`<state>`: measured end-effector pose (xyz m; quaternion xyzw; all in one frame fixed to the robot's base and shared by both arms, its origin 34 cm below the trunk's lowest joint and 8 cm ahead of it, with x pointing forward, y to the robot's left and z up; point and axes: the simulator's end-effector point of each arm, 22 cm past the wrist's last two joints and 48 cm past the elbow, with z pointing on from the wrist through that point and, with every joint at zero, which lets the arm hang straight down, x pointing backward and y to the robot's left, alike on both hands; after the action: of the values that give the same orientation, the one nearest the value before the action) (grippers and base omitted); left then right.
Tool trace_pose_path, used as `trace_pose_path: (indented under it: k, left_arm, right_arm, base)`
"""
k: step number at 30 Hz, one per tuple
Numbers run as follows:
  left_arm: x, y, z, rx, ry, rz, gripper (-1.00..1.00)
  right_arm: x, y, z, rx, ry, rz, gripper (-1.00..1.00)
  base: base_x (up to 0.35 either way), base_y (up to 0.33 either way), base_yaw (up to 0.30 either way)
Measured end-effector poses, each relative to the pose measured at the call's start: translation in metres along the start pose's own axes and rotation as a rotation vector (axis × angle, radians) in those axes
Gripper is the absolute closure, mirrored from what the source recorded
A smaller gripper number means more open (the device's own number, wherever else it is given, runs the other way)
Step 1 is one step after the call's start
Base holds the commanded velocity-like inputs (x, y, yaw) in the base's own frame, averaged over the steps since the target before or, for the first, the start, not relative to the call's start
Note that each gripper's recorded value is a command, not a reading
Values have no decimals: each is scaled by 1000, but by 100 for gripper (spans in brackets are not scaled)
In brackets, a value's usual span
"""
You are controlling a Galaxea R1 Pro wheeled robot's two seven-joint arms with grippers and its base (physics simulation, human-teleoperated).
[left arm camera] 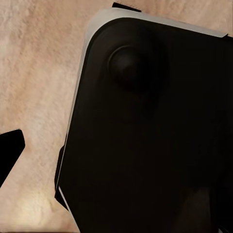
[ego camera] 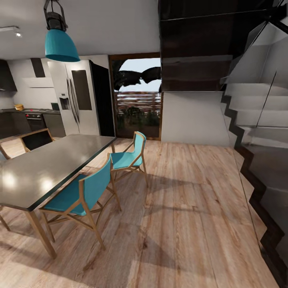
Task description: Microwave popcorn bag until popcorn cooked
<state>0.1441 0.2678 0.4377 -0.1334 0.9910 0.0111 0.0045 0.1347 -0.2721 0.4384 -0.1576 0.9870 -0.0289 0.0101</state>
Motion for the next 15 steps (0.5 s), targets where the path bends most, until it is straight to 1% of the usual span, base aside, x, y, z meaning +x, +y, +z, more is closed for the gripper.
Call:
trace_pose_path:
  k: [15]
  left_arm:
    - [0, 0, 0, 0, 0, 0, -100]
  right_arm:
    - [0, 1, 0, -2, 1, 1, -100]
  base:
    - [0, 0, 300]
